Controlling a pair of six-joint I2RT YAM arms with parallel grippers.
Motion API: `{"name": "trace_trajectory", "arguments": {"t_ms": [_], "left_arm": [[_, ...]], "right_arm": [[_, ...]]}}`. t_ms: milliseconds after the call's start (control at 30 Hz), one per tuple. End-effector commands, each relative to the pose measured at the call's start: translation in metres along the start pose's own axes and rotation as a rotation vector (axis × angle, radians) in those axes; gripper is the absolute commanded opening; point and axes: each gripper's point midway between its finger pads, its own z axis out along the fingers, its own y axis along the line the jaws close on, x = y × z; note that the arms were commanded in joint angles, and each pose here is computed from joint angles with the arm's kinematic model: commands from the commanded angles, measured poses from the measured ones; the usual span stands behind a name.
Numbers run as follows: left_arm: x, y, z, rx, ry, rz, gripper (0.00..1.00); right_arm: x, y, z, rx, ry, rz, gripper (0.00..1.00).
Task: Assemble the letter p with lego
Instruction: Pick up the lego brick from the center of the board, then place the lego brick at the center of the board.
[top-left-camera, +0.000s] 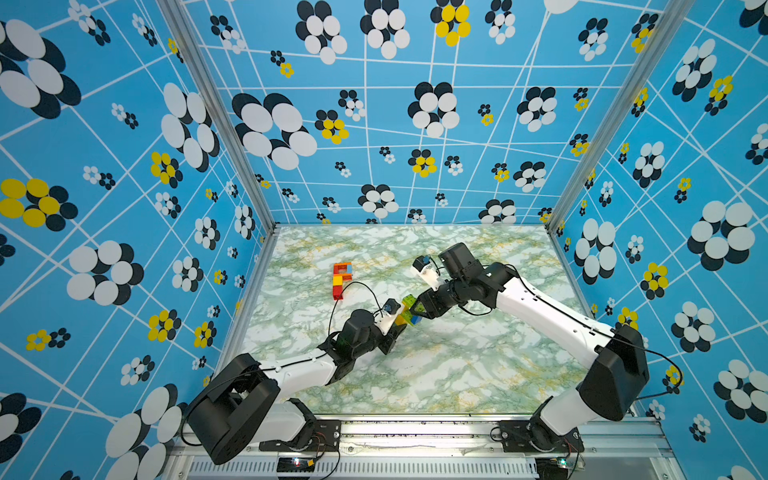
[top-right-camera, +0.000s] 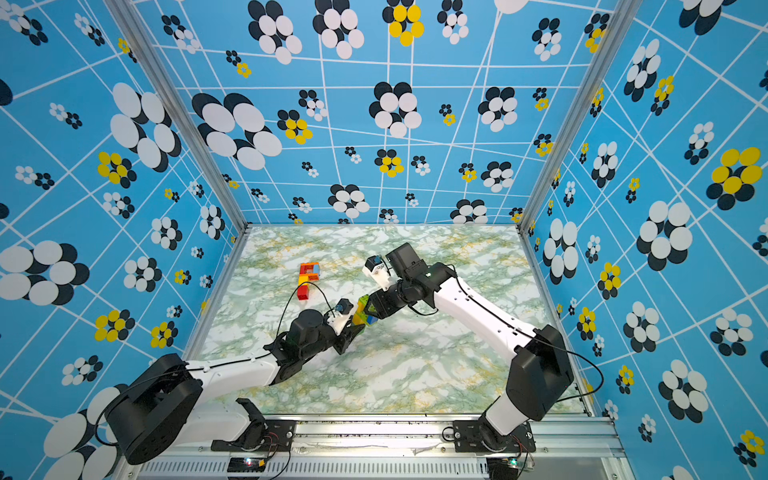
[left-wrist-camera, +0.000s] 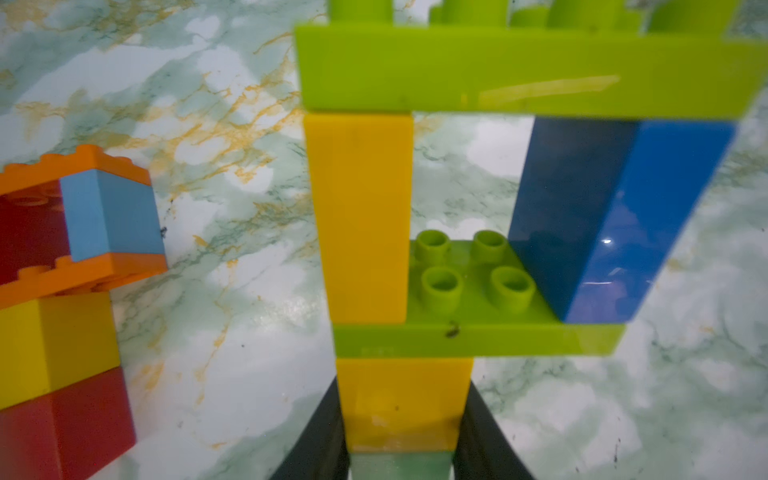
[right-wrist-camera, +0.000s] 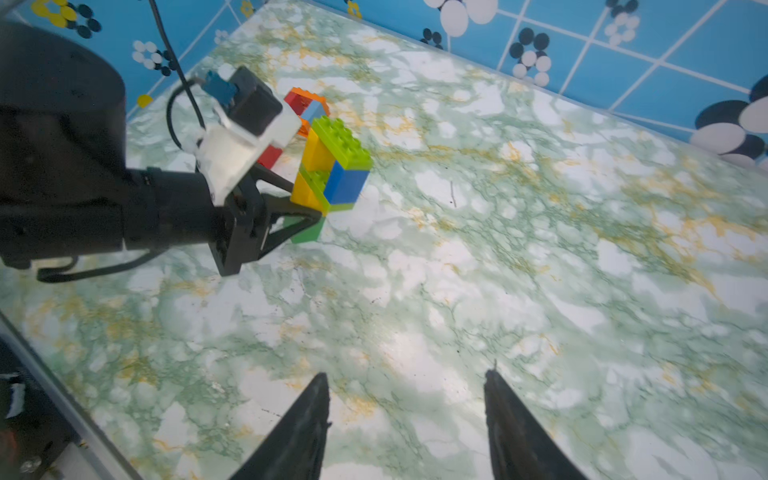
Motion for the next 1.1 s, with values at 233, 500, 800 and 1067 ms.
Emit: {"name": "trace_trajectory", "arguments": {"t_ms": [233,500,800,1067], "left_arm": [[-0.002,0.024,0.012,-0.109,0.078,-0.061,0.32],[0.008,0.080,0.019,-0.304,0.270,-0.266,0.30],[0.012,0.131,0.045,-0.453,0.473,-0.430,0.27],[0.021,0.157,0.065,-0.494,0.668,-0.561,0.27]], "right_arm": [[-0.021,-0.021,-0.039,0.178,-0.141,-0.013,0.59],[-0.018,-0.056,-0.097,0.456,-0.278,-0.035,0.60],[0.011,-0.069,-0.129,0.590,-0.379,-0.027,0.60],[0.050,-0.074,-0.129,0.605,-0.385,0.004,0.61]]}}
